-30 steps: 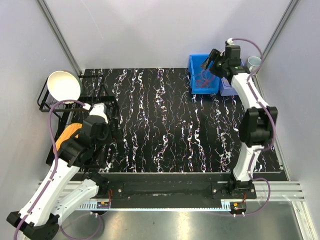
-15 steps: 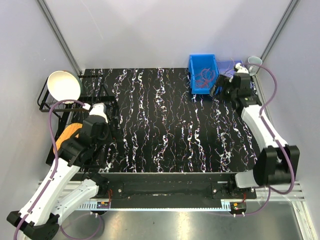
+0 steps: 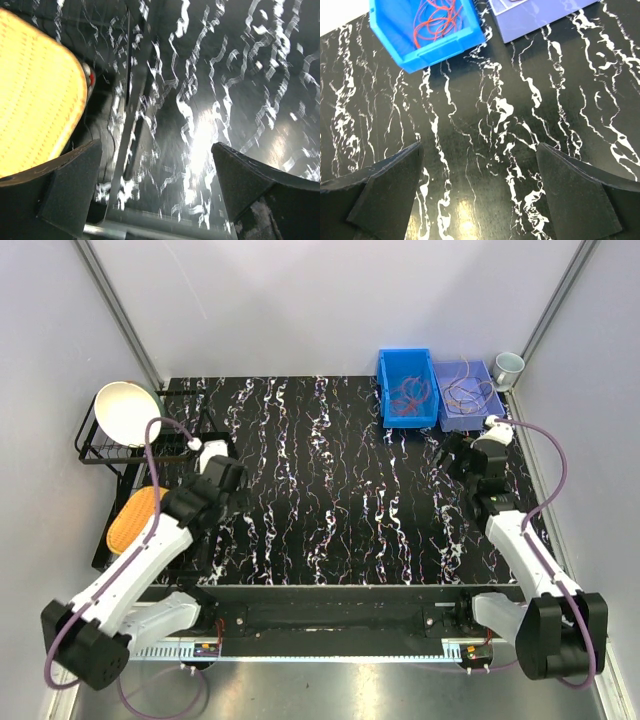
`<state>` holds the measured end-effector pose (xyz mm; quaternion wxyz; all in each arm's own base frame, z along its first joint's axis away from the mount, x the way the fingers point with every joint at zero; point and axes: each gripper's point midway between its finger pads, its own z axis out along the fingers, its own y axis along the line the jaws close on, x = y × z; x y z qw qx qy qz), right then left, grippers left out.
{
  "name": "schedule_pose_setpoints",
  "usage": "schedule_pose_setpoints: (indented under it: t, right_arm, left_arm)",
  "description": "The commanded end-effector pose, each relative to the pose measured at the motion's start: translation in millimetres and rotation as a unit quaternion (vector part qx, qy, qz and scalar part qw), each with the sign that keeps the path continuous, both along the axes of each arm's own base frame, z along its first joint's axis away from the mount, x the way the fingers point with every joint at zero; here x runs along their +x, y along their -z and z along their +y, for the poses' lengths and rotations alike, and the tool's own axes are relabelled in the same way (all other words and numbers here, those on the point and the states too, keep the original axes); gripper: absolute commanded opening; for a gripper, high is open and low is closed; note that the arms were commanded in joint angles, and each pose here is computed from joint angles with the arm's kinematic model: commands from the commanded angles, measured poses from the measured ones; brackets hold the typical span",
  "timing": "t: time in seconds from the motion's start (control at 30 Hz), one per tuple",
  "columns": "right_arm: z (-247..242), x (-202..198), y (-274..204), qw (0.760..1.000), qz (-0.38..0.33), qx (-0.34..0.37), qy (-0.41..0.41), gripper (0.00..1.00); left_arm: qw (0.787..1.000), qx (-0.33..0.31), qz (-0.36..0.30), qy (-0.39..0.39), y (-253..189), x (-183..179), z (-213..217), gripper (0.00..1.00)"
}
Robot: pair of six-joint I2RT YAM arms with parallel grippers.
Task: Untangle the cables
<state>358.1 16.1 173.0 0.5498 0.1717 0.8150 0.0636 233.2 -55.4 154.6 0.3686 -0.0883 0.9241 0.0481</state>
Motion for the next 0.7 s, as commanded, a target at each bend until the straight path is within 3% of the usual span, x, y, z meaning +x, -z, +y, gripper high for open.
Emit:
schedule_pose_setpoints:
  t: [0.0, 0.17, 0.2, 0.33, 0.47, 0.67]
  right_arm:
    - [10, 1, -29, 0.998, -0.057, 0.013, -0.029, 1.00]
    - [18, -13, -23, 0.998, -0.045, 0.031, -0.043, 0.99]
    - [17, -13, -23, 0.998, -0.045, 0.033, -0.043, 1.00]
    - [18, -15, -9, 0.998, -0.014, 0.043, -0.035, 1.00]
    - [22, -12, 0, 0.998, 0.003, 0.044, -0.047, 1.00]
    - [34, -11, 6, 0.991, -0.014, -0.017, -0.130, 1.00]
  left_arm:
    - [0.994, 0.015, -0.096, -0.046, -11, 37, 9, 0.96]
    - [0.973, 0.027, -0.230, 0.016, -26, 62, 4, 0.89]
    - [0.972, 0.044, -0.230, 0.031, -9, 59, 6, 0.88]
    - [0.935, 0.098, -0.337, 0.044, -28, 73, 20, 0.85]
    - [0.929, 0.093, -0.356, 0.027, -15, 84, 32, 0.85]
    - [0.930, 0.089, -0.356, -0.011, 1, 107, 58, 0.83]
